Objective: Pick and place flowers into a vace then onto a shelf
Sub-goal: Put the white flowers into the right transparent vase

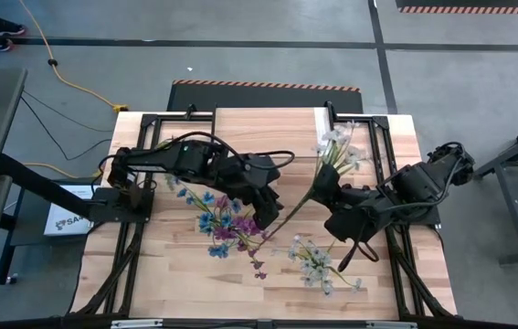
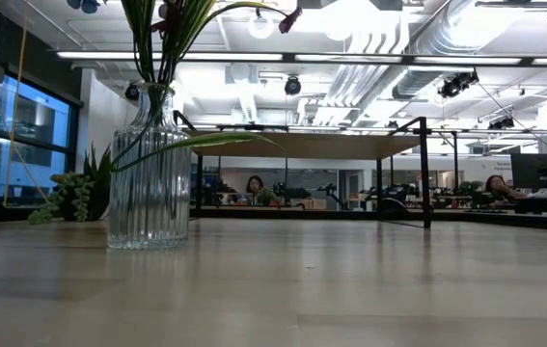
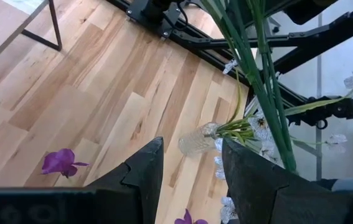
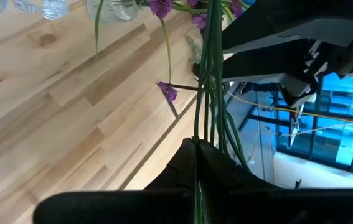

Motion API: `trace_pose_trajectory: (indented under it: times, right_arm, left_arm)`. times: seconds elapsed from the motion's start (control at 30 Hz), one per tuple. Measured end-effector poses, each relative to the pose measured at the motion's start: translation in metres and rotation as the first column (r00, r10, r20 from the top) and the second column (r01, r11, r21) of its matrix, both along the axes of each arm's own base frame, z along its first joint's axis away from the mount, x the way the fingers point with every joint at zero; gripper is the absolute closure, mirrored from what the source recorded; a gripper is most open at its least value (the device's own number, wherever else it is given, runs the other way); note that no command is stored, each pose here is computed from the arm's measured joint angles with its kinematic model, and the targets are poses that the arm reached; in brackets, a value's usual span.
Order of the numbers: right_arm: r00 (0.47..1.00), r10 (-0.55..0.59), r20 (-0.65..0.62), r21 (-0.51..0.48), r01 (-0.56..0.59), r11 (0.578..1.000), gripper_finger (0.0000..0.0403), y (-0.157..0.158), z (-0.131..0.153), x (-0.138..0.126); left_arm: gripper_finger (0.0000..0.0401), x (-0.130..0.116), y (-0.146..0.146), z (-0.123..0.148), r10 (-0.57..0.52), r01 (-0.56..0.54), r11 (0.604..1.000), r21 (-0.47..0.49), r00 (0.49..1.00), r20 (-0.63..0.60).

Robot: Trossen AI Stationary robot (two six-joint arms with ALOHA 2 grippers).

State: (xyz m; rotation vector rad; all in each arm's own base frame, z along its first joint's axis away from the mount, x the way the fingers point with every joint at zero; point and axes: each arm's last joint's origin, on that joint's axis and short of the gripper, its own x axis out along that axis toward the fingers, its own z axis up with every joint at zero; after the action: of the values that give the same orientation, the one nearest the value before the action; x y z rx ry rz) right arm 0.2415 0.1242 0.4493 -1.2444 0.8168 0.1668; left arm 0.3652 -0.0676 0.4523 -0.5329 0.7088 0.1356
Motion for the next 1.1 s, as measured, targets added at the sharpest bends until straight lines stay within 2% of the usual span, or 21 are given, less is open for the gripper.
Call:
trace_pose_trajectory:
  times: [0.3,0.4,0.53,1.1]
  right_arm:
    - [1.0,-0.018,-0.013,0.011,0.018,1.0,0.0403,-0.001,-0.001,-0.002]
    - [1.0,-0.019,-0.01,0.01,0.02,1.0,0.0403,-0.001,-0.001,-0.002]
    - [1.0,-0.02,-0.008,0.002,0.02,1.0,0.0403,-0.001,-0.001,-0.002]
    - [1.0,-0.022,0.006,-0.039,0.022,0.999,0.0403,-0.002,0.0,-0.001]
  left_arm:
    - [0.0203,-0.009,0.003,0.015,0.02,-0.02,1.0,0.001,0.997,0.079]
    - [0.0203,-0.008,0.002,0.017,-0.001,0.003,1.0,-0.019,0.995,0.096]
    - [0.0203,-0.007,0.0,0.016,-0.035,0.039,0.998,-0.044,0.995,0.09]
    - [0.0203,0.002,-0.003,0.008,-0.064,0.069,0.994,-0.08,0.995,0.072]
